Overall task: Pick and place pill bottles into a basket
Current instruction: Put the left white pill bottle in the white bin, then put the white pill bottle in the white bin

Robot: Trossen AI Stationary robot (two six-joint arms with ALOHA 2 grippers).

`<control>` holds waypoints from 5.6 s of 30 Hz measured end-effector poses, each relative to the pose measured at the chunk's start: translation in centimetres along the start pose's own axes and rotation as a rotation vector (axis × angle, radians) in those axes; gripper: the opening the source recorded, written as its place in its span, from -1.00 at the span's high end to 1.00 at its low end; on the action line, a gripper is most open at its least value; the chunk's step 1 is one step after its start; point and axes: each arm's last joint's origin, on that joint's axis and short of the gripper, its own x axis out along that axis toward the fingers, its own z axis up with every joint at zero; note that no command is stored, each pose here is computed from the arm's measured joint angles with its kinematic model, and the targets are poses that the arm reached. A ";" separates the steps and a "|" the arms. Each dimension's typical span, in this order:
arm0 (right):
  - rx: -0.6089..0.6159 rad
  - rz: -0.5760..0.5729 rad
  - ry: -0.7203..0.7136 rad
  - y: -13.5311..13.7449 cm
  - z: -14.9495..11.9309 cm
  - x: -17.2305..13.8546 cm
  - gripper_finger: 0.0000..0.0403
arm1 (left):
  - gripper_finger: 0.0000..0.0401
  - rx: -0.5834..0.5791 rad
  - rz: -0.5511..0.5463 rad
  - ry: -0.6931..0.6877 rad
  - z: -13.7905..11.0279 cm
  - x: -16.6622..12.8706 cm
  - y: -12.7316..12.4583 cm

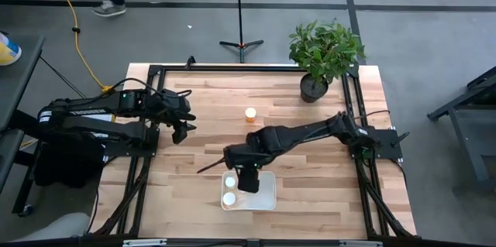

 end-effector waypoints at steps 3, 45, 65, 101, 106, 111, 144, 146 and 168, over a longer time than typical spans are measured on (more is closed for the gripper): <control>0.063 0.012 -0.013 1.1 -0.4 0.1 0.17 | -0.08 -0.021 -0.009 0.003 0.0 0.0 0.0; 0.428 0.115 -0.017 5.9 -5.2 10.5 0.10 | -0.08 0.006 -0.003 0.034 -0.3 0.0 0.1; 0.395 0.192 0.028 5.6 -4.6 10.3 -0.31 | -0.08 0.006 -0.003 0.033 -0.3 0.0 0.1; 0.161 -0.140 -0.014 -3.8 0.4 -1.4 -0.32 | -0.08 0.006 0.005 0.059 -0.6 0.0 0.1; 0.122 -0.196 0.017 -5.7 0.7 -1.5 -0.32 | -0.08 0.006 0.005 0.058 -0.5 0.0 0.1; 0.136 -0.284 0.099 -7.7 0.3 -1.8 -0.32 | -0.08 0.006 0.005 0.058 -0.5 0.0 0.1; 0.276 -0.191 0.383 -14.2 -2.3 7.3 -0.63 | -0.08 -0.013 0.006 0.057 -0.5 0.0 0.1; 0.292 -0.174 0.366 -14.1 -2.1 7.5 -0.63 | -0.08 -0.013 0.006 0.057 -0.5 0.0 0.1; 0.372 -0.164 0.404 -13.9 -2.5 7.6 -0.63 | -0.08 -0.009 0.005 0.057 -0.5 0.0 0.1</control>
